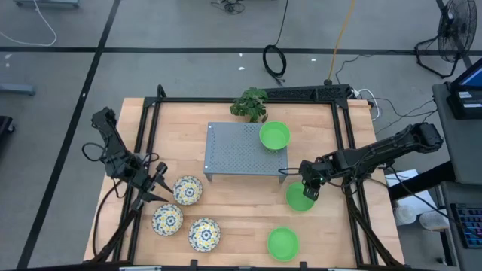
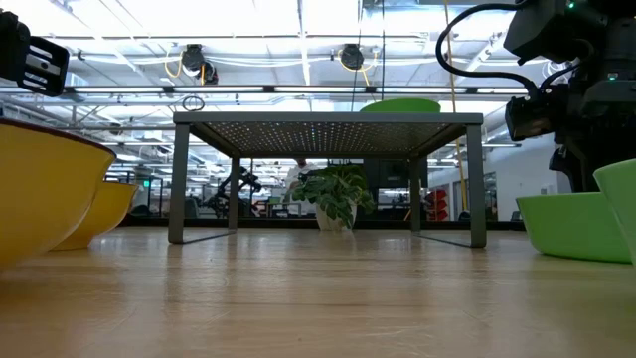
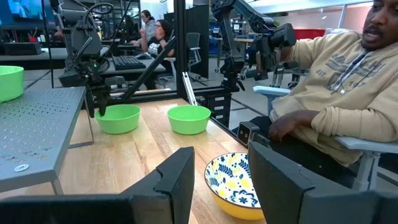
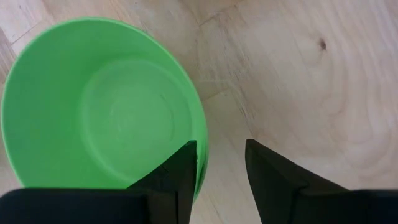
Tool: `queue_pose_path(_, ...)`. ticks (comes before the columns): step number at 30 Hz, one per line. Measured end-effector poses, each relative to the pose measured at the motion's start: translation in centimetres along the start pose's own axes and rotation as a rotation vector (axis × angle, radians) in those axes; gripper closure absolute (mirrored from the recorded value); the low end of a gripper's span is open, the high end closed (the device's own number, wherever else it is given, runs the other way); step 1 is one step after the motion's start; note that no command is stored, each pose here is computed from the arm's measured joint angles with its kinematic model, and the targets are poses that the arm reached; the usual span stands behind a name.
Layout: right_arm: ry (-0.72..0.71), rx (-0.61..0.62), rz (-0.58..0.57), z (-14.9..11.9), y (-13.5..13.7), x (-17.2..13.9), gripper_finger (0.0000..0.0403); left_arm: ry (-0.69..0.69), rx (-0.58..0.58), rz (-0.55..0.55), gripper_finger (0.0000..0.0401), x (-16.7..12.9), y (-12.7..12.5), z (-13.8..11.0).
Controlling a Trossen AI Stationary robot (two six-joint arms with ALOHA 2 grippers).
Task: Pick & Place Mini bowls
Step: Stack the top green bowl on the green bowl on the shelf
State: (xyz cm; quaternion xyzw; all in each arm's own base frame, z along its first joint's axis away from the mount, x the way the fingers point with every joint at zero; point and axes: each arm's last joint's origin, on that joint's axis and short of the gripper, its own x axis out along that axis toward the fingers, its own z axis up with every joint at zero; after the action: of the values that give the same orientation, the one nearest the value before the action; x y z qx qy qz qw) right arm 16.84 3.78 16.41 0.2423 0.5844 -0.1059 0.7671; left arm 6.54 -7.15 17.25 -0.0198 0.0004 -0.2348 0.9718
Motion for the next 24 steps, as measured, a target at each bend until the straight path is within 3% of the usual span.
queue_pose_path(16, 0.004, 0.015, 0.005, -0.01, 0.02, 0.0, 0.028, 0.0, 0.0, 0.001, 0.0249, 0.0, 0.0, 0.0)
queue_pose_path(24, 0.018, 0.014, 0.021, -0.05, 0.06, 0.0, 0.0336, 0.0, 0.0, 0.0, 0.0249, 0.0, 0.0, 0.0)
